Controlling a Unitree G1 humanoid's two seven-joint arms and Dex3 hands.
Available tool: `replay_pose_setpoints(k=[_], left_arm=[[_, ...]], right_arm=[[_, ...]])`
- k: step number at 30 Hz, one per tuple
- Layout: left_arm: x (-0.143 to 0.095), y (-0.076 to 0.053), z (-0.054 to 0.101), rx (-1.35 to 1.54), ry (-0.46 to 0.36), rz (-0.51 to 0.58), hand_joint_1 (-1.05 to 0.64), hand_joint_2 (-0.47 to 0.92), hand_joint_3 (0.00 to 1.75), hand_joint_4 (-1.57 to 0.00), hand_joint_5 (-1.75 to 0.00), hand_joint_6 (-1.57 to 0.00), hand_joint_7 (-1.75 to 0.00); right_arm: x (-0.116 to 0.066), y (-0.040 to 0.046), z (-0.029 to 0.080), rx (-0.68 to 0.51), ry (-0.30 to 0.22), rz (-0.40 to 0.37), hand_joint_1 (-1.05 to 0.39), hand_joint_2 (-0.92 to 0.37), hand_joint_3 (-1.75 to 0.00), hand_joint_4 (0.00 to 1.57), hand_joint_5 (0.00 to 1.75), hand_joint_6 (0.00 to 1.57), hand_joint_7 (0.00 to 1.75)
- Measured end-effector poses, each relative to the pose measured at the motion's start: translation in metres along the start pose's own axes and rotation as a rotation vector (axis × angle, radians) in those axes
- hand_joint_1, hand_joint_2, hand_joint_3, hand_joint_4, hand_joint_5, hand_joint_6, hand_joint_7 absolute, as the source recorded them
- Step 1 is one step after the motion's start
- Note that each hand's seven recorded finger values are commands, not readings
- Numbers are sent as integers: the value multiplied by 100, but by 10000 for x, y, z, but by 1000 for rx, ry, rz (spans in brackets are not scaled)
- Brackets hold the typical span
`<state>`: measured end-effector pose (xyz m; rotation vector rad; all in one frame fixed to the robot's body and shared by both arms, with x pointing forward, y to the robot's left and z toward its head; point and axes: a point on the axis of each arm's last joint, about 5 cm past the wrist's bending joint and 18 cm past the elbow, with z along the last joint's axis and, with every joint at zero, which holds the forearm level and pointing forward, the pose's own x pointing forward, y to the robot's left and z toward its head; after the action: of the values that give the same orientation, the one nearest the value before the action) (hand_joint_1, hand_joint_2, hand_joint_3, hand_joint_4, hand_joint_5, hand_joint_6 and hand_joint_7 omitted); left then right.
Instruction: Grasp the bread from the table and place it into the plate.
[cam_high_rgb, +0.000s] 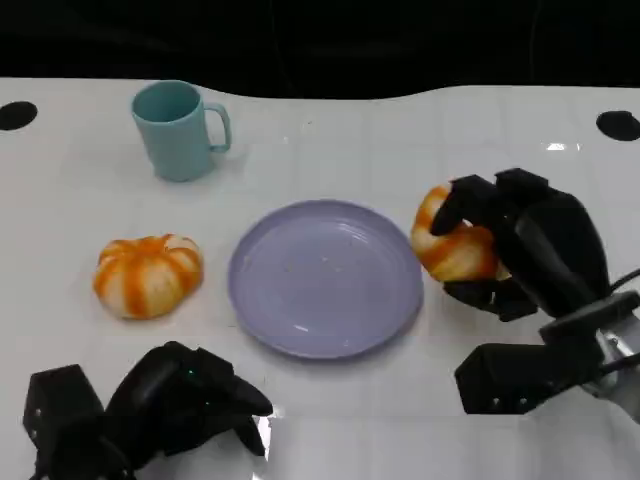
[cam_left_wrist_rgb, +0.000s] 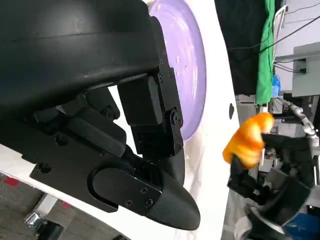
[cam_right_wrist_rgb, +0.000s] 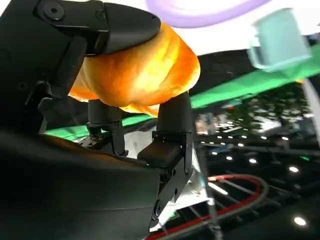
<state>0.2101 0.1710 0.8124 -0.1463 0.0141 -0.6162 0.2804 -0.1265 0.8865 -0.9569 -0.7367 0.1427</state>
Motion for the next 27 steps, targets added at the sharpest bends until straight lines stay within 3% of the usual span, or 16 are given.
replay_pose_setpoints(k=[5, 12, 21, 25, 27], left_arm=[[2, 7, 9, 10, -5, -2, -105, 86, 1, -124, -90, -156, -3], [2, 7, 9, 15, -8, -3, -105, 85, 0, -124, -91, -156, -3], [8, 1, 6, 12, -8, -5, -105, 85, 0, -123, -91, -157, -3], [7, 1, 7, 11, -9, -3, -105, 85, 0, -123, -91, -157, -3], [10, -2, 6, 10, -10, -4, -105, 85, 0, -123, -91, -157, -3]], right_arm=[[143, 23, 173, 89, -72, 41, -14, -18, -156, 103, 175, 82, 167], [287, 67, 359, 175, -122, 142, -14, -19, -156, 103, 175, 85, 162], [430, 164, 500, 254, -152, 225, -13, -22, -149, 100, 175, 80, 166], [455, 208, 529, 277, -138, 248, -14, -29, -149, 94, 175, 79, 160], [446, 251, 550, 297, -122, 268, -15, -34, -142, 89, 174, 81, 144]])
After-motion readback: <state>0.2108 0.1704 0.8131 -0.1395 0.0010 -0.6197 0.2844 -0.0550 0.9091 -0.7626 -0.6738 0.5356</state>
